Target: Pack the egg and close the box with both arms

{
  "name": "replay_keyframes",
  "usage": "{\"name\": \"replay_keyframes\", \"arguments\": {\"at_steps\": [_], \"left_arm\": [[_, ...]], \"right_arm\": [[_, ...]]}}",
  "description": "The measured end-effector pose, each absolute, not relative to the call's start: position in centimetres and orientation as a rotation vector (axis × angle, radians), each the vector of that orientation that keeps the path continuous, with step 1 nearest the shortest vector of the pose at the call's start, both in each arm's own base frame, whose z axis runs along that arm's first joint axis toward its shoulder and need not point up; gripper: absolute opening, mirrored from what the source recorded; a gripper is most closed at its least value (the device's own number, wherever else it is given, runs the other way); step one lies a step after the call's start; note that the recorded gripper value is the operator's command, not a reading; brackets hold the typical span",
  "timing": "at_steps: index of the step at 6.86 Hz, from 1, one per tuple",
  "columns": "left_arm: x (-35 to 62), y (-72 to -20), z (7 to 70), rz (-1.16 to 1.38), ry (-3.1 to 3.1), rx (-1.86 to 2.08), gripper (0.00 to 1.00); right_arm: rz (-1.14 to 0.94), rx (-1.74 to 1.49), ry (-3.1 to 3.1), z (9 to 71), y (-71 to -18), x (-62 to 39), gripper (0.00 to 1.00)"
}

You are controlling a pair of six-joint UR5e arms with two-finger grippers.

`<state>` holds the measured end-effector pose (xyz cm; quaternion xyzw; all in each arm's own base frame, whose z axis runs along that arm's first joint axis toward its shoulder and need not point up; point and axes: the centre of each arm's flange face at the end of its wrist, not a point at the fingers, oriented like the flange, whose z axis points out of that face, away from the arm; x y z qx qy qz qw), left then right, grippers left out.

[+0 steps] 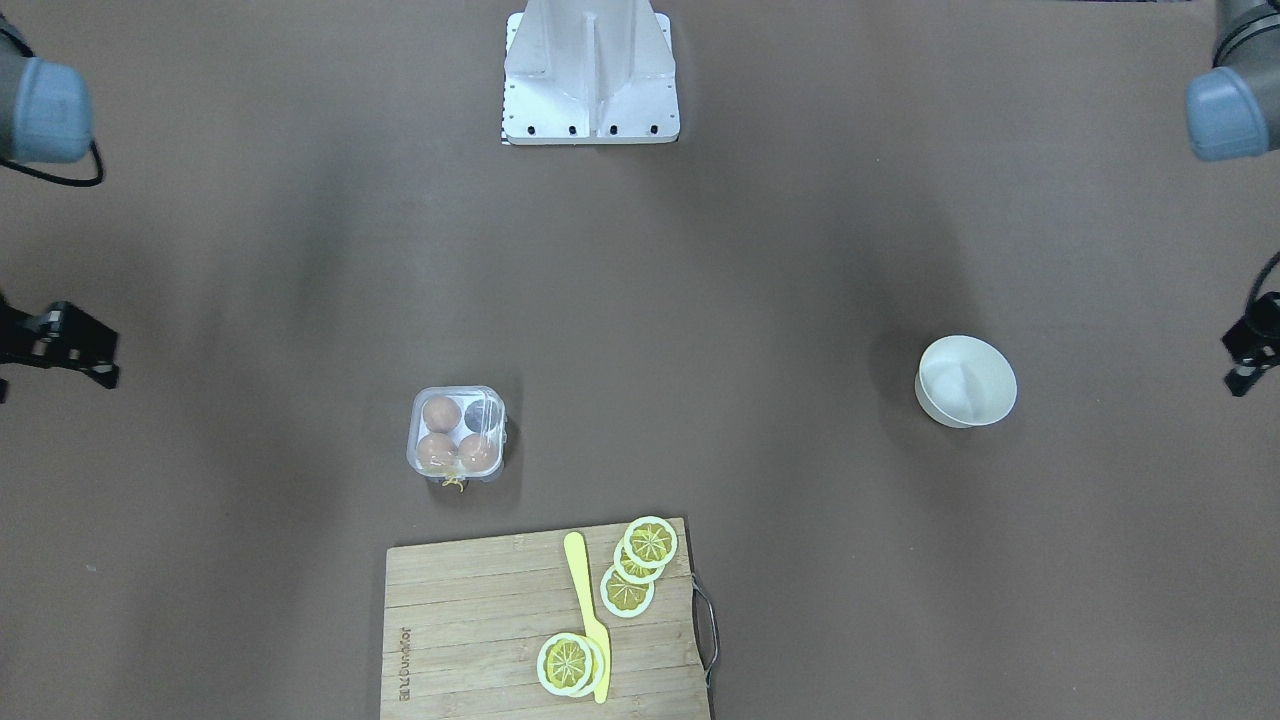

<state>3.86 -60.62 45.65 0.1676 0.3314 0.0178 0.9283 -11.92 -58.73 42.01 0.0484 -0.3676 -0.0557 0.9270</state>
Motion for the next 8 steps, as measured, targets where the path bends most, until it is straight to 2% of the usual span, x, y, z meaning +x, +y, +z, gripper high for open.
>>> {"name": "replay_keyframes", "arguments": {"at_steps": [2,4,8], "left_arm": [[-1.0,-60.2,49.9,0.075,0.675,0.292,0.98],[-4.9,-59.5,54.3,0.007,0.720,0.224,0.98],[-7.1,-55.8,61.7,-0.075,0.737,0.113,0.98]], "right_arm": [[-0.154,0.092,-0.730,50.7,-58.7,-1.6,1.00],[-0.152,0.058,-0.743,57.4,-57.5,4.6,1.00],[-0.099,0.003,-0.788,63.3,-54.0,8.4,1.00]]}}
